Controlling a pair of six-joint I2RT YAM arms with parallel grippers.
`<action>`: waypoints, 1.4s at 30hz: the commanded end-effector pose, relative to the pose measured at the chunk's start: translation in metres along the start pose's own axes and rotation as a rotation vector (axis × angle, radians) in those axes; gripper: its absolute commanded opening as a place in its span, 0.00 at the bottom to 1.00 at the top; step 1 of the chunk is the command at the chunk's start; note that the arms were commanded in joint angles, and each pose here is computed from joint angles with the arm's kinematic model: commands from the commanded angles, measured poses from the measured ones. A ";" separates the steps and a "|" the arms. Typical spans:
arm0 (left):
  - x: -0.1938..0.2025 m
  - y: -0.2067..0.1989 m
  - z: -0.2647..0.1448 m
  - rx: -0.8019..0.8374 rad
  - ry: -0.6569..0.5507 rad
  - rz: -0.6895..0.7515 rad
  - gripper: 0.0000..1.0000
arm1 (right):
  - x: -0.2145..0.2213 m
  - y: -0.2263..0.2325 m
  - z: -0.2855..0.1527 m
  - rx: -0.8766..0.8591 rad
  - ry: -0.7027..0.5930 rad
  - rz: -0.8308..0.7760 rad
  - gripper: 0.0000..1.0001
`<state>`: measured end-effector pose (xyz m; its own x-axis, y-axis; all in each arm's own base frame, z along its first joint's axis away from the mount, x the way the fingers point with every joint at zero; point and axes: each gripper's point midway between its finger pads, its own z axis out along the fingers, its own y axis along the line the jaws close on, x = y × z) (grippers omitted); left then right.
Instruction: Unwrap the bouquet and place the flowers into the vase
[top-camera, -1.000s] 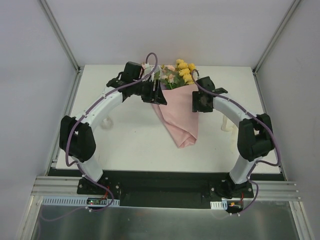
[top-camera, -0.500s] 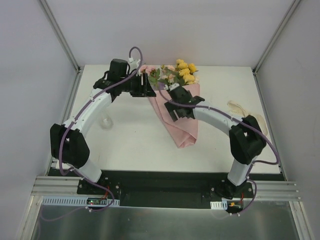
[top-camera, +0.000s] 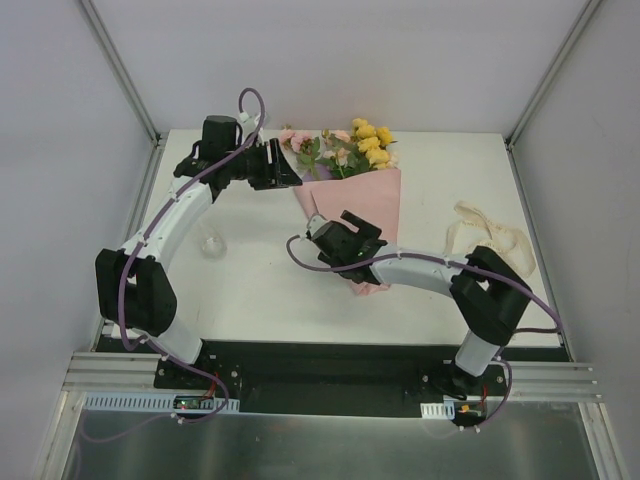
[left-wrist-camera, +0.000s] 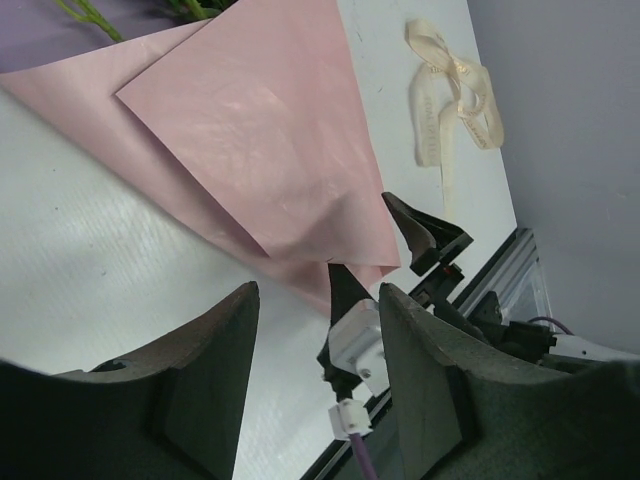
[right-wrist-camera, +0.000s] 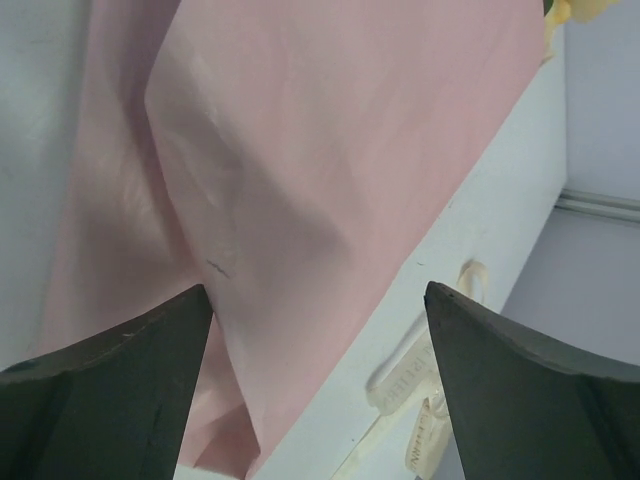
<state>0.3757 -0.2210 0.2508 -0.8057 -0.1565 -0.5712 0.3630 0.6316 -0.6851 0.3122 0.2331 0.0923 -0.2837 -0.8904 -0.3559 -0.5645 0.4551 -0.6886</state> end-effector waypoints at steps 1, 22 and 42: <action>0.000 -0.011 0.002 0.057 0.001 0.010 0.50 | -0.024 -0.033 0.005 0.198 -0.013 0.028 0.89; 0.013 -0.015 0.014 0.090 0.052 0.009 0.50 | 0.125 -0.099 -0.059 0.338 0.144 0.880 0.92; 0.023 -0.017 0.025 0.097 0.084 0.025 0.50 | 0.048 -0.085 -0.083 -0.411 -0.016 1.112 0.96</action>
<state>0.3631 -0.2506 0.2397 -0.8408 -0.0924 -0.5334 0.3940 0.5712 -0.7201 0.2792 0.0743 0.2338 -0.5739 -0.0405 -0.8179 0.0214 0.9977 -0.0645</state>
